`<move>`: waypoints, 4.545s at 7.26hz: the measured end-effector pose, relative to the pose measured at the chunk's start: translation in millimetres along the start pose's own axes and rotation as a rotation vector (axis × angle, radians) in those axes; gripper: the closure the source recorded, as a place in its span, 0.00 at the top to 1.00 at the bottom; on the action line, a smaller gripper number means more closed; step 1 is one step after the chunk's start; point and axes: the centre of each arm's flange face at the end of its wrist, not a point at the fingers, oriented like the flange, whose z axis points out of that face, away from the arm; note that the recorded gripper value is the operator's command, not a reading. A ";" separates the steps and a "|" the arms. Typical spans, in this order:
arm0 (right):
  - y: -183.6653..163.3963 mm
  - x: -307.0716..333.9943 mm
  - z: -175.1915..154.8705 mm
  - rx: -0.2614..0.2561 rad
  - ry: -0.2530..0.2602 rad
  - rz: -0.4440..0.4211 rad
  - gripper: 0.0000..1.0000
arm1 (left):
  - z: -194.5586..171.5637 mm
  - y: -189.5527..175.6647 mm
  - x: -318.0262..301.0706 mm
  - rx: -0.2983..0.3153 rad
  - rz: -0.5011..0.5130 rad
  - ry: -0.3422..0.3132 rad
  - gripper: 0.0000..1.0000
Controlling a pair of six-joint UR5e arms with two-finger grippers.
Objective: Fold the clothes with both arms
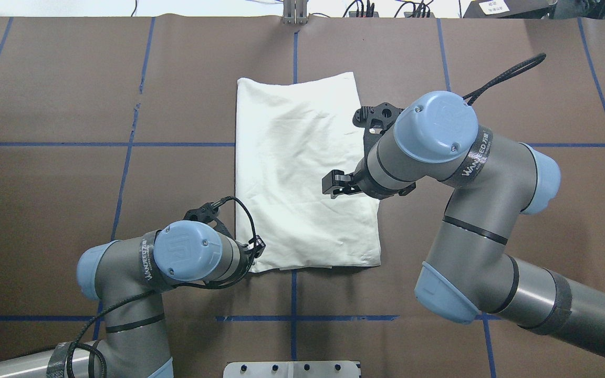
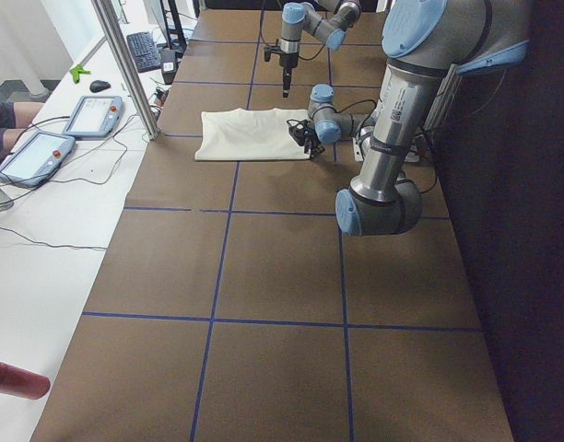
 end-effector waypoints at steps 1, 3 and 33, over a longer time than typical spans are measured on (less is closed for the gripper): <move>0.1 0.1 -0.2 0.000 0.000 0.000 1.00 | 0.5 2.5 -0.8 -0.003 0.003 -0.001 0.00; 0.4 0.6 -0.2 -0.001 0.000 0.000 1.00 | 0.6 11.4 -4.4 -0.014 0.017 -0.004 0.00; 99.9 13.2 114.5 0.032 0.130 0.511 0.00 | -41.2 17.9 -1.9 -0.032 0.196 0.033 0.00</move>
